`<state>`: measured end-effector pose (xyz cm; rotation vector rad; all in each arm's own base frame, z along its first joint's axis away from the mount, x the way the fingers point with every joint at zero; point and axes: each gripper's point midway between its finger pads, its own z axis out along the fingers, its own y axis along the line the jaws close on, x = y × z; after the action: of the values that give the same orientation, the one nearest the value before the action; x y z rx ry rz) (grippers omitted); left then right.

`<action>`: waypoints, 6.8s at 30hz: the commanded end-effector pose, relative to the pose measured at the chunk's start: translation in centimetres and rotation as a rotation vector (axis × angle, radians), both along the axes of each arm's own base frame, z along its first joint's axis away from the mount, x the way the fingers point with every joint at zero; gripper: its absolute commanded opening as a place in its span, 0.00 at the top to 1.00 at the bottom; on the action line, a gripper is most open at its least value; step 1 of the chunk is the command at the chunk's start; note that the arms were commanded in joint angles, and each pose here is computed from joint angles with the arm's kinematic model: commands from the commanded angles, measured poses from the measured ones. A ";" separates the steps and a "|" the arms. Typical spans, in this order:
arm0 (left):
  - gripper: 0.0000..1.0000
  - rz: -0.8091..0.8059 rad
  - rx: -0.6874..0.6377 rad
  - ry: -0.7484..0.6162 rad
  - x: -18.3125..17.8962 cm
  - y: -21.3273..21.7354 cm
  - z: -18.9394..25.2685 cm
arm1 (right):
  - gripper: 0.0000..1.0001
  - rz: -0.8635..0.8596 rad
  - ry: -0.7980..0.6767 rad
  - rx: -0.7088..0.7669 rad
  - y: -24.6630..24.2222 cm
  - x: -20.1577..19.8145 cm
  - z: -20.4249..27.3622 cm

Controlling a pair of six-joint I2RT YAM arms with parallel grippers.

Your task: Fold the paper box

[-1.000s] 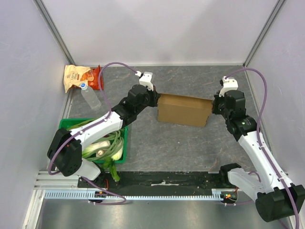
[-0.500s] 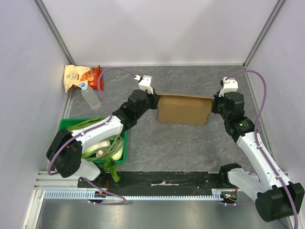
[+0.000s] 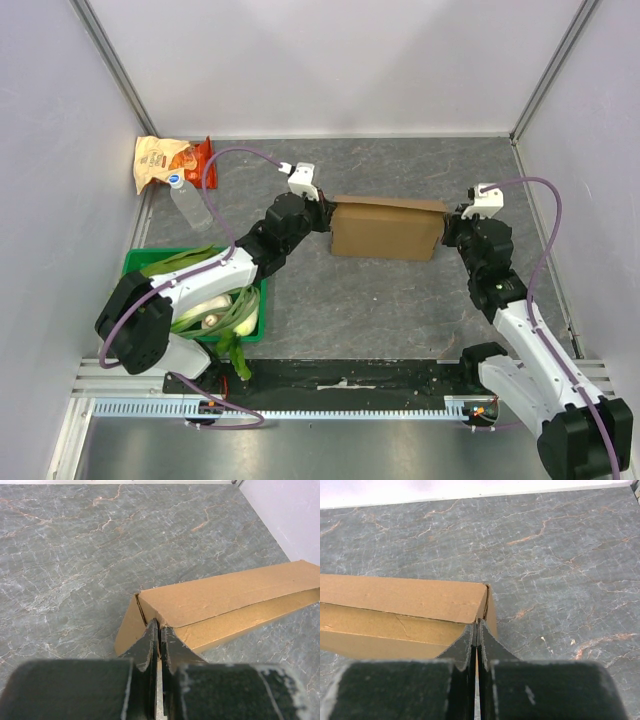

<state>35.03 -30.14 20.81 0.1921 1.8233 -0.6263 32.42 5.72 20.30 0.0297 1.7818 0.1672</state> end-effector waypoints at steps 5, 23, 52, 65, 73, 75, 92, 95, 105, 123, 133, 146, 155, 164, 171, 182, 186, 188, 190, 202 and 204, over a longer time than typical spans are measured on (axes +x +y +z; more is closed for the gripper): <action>0.38 -0.111 0.044 0.150 -4.4 0.0 -0.9 | 0.66 0.006 0.204 -0.007 0.4 -1.2 -0.5; 0.59 -0.524 -0.435 0.179 -4.1 0.3 14.2 | 0.22 0.032 0.243 0.009 -0.6 -2.5 9.5; 0.84 -0.646 -0.494 0.415 -2.5 -4.5 4.8 | 0.96 0.302 0.258 0.559 0.0 3.6 7.2; 0.44 -0.486 -0.303 0.320 -0.6 -2.3 4.0 | 0.24 0.178 0.266 0.362 0.2 1.9 7.4; 0.50 -0.500 -0.245 0.245 0.2 -2.5 6.0 | 0.35 0.087 0.369 0.656 3.5 -1.7 4.0; 0.62 -0.524 -0.243 0.222 0.3 -2.8 6.9 | 0.48 0.143 0.332 0.793 6.0 -2.2 5.1; 0.78 -0.599 -0.164 0.280 -2.3 -3.9 3.3 | 0.39 0.299 0.344 1.066 13.8 -2.1 2.2; 0.78 -0.596 -0.160 0.283 -2.5 -3.8 3.0 | 0.42 0.268 0.360 1.086 13.8 -1.3 1.5; 0.80 -0.599 -0.159 0.304 -3.4 -4.2 1.1 | 0.51 0.125 0.381 1.096 12.7 0.3 -0.9; 0.82 -0.532 -0.132 0.368 -4.4 -3.6 -5.2 | 0.34 0.200 0.301 0.825 11.7 -0.8 1.7; 0.83 -0.486 -0.089 0.406 -4.5 -2.7 -8.4 | 0.41 0.359 0.331 0.623 3.3 2.6 6.1; 0.83 -0.474 -0.072 0.435 -4.6 -2.5 -9.3 | 0.74 0.414 0.330 0.710 1.4 7.0 4.9; 0.85 -0.458 -0.067 0.466 -4.7 -2.2 -10.6 | 0.87 0.273 0.438 0.697 -0.1 5.5 -2.7; 0.75 -0.451 -0.083 0.431 -4.3 -2.3 -8.8 | 0.83 0.376 0.236 0.702 0.4 7.3 7.4; 0.60 -0.530 -0.134 0.371 -4.3 -3.7 -3.8 | 0.85 0.296 0.371 0.764 0.5 5.3 -2.3; 0.64 -0.600 -0.194 0.415 -6.3 -3.9 -2.8 | 0.85 0.334 0.252 0.755 0.5 6.4 4.4; 0.67 -0.544 -0.156 0.474 -6.6 -2.9 -7.1 | 0.83 0.359 0.211 0.749 0.7 6.1 6.5; 0.68 -0.525 -0.123 0.504 -6.7 -2.4 -9.1 | 0.83 0.333 0.238 0.738 0.5 5.9 4.6; 0.69 -0.496 -0.102 0.511 -6.6 -1.9 -10.3 | 0.83 0.316 0.287 0.747 0.5 5.4 1.0; 0.65 -0.531 -0.094 0.538 -10.4 -1.8 -11.6 | 0.77 -0.001 0.451 0.594 -2.9 1.4 -5.2; 0.62 -0.533 -0.081 0.550 -11.6 -1.7 -12.4 | 0.73 -0.076 0.481 0.590 -3.6 0.2 -6.0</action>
<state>29.04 -34.52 20.22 0.5439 1.8158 -1.3087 35.86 5.78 19.92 0.3609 1.9442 0.9696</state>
